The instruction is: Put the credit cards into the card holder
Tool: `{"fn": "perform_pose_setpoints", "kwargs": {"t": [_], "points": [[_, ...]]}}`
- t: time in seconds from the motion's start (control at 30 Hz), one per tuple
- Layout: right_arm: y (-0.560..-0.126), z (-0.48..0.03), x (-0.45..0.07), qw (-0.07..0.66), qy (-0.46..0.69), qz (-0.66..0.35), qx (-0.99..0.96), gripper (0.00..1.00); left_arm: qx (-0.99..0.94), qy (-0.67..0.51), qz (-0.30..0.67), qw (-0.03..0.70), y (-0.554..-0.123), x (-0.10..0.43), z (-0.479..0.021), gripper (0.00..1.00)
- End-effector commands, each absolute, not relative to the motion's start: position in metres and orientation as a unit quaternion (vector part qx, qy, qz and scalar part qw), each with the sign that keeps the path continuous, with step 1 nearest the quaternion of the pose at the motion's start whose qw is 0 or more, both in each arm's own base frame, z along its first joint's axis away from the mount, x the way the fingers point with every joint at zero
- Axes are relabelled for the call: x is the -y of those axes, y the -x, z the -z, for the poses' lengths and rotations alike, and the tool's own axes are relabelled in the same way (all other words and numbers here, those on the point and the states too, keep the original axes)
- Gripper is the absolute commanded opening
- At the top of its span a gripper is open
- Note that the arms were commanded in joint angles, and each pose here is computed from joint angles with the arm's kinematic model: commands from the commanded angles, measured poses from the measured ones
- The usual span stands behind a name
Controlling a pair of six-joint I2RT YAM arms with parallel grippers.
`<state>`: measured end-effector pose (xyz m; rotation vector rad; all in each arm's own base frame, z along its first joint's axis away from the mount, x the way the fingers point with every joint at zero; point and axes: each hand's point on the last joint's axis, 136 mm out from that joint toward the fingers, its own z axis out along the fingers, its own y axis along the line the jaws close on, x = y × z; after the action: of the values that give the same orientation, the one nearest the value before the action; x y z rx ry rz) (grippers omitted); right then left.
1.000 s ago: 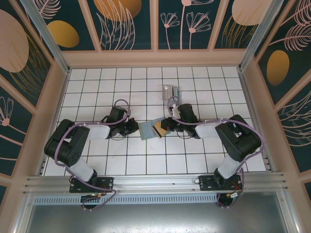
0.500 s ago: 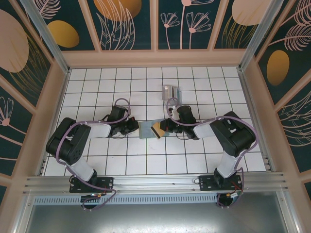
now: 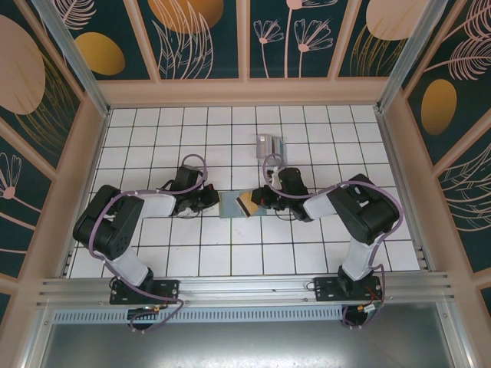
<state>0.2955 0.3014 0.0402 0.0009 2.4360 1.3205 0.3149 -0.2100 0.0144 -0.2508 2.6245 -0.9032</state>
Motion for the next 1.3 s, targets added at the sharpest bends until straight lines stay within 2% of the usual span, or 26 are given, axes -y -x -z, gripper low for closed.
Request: {"fn": "perform_pose_setpoints", "kwargs": {"t": [0.0,0.5,0.93,1.27], "points": [[-0.300,-0.035,-0.301,0.196,-0.026,-0.465,-0.863,0.00,-0.942,0.089,0.284,0.157,-0.307,0.201,0.003,0.00],[-0.297,-0.037,-0.321,0.198,-0.021,-0.470,-0.860,0.00,-0.941,0.086,0.283,0.163,-0.307,0.200,0.000,0.00],[-0.301,-0.032,-0.303,0.259,-0.098,-0.427,-0.861,0.00,-0.941,0.083,0.284,0.168,-0.309,0.201,-0.004,0.00],[-0.306,-0.032,-0.303,0.275,-0.111,-0.418,-0.859,0.00,-0.943,0.081,0.281,0.157,-0.306,0.200,0.003,0.00]]}}
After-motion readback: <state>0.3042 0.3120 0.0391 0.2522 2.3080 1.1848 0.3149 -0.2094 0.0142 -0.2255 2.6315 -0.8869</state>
